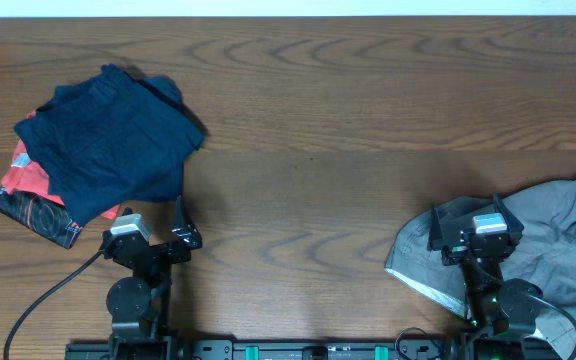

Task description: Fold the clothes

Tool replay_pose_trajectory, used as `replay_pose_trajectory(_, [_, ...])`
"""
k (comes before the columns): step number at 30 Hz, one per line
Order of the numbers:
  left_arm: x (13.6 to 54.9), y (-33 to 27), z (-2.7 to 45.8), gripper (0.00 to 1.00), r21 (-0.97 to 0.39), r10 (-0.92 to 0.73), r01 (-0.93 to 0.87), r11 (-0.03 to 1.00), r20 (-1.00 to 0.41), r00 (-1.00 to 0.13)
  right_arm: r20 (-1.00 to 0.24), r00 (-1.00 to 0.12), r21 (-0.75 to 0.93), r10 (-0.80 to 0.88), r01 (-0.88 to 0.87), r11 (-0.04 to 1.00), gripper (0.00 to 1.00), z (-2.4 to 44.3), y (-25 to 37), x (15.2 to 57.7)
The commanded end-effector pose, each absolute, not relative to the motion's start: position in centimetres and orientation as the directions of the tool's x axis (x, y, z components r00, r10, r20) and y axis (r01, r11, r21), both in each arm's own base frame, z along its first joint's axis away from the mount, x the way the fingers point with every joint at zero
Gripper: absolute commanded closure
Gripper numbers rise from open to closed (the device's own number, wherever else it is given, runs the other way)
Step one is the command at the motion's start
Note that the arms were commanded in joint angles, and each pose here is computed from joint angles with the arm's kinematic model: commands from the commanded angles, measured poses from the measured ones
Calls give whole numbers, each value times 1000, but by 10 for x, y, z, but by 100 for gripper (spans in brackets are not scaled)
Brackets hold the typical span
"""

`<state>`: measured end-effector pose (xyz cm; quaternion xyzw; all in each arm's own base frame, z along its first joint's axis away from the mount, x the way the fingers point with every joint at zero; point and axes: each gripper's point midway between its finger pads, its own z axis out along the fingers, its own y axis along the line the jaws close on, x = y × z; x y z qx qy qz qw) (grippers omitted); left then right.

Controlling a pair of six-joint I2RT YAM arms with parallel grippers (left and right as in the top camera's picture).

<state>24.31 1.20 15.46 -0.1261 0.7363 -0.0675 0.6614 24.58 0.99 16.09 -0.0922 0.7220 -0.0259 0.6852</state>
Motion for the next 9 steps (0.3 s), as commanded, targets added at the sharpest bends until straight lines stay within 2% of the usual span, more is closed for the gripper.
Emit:
replay_pose_trajectory(1, [244,12,137,2,-254,-267,-108,961,-955,-130,-982,-41,-177,-183,-109,978,1,160,12,245])
replay_pose_trajectory(9, [244,12,137,2,-254,-267,-108,961,-955,-130,-982,-41,-177,-183,-109,978,1,160,12,246])
